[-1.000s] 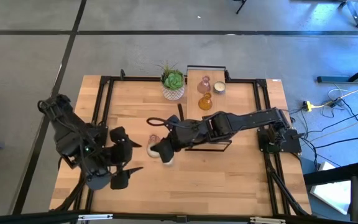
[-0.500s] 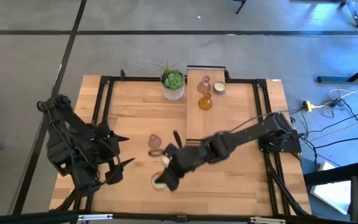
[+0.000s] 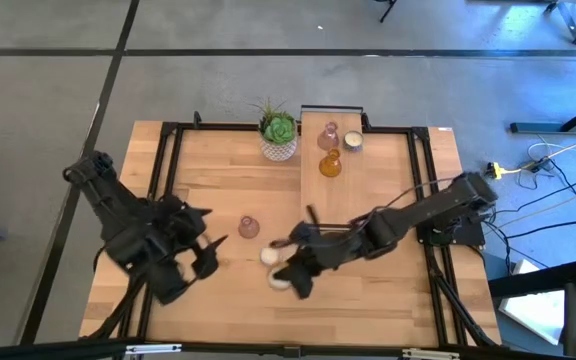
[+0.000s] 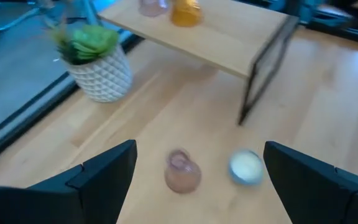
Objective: Pick & Place candle stick holders
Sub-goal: Put the patterned orange scented candle on the shelf aligned with the patterned blue scented candle
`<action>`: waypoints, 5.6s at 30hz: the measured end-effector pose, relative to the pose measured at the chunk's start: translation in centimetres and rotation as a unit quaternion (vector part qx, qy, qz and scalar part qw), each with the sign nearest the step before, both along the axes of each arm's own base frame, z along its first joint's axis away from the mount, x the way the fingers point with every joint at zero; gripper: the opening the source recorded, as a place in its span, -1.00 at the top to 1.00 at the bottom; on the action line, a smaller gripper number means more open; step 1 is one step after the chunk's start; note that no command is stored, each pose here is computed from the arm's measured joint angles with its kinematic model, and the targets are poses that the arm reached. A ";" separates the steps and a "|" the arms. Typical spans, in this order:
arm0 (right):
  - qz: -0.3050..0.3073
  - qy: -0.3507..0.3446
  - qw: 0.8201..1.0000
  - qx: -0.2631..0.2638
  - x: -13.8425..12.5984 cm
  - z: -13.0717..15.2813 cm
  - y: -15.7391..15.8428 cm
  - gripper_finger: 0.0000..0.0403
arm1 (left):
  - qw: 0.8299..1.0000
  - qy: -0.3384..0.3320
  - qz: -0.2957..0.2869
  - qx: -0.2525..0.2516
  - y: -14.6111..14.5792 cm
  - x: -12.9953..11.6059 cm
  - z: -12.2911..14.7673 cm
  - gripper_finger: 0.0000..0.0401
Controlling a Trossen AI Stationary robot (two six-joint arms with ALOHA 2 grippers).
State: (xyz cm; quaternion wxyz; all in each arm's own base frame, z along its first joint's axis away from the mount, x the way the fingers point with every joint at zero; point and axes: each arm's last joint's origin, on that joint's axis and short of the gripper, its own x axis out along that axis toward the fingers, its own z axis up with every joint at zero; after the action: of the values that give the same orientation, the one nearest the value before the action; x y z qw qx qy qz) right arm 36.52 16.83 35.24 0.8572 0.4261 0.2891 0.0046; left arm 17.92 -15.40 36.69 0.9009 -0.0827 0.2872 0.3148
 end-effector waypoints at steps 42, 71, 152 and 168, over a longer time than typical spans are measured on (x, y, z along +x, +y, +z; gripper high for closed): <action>-0.309 0.069 0.940 0.129 -21.8 -11.0 -25.5 0.25 | 0.995 -0.039 0.062 -0.073 18.8 15.0 -0.4 -0.74; -0.265 0.037 0.951 0.157 -20.9 -11.6 -27.1 -0.11 | 0.996 -0.032 0.068 -0.049 18.6 14.9 -0.3 -0.74; -0.306 0.020 0.951 0.045 -21.1 -11.3 -28.0 -0.68 | 0.996 -0.030 0.062 -0.050 18.6 14.9 -0.2 -0.74; -0.378 0.020 0.925 -0.007 -21.2 -9.7 -28.6 -0.68 | 0.996 -0.029 0.063 -0.048 18.7 14.8 -0.2 -0.74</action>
State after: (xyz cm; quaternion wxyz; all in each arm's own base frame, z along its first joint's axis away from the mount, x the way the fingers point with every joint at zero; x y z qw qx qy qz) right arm 15.35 -11.75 25.54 0.7922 0.4978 0.1238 -0.3306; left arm 32.77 3.27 36.45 0.8823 -0.1525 0.2700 0.3542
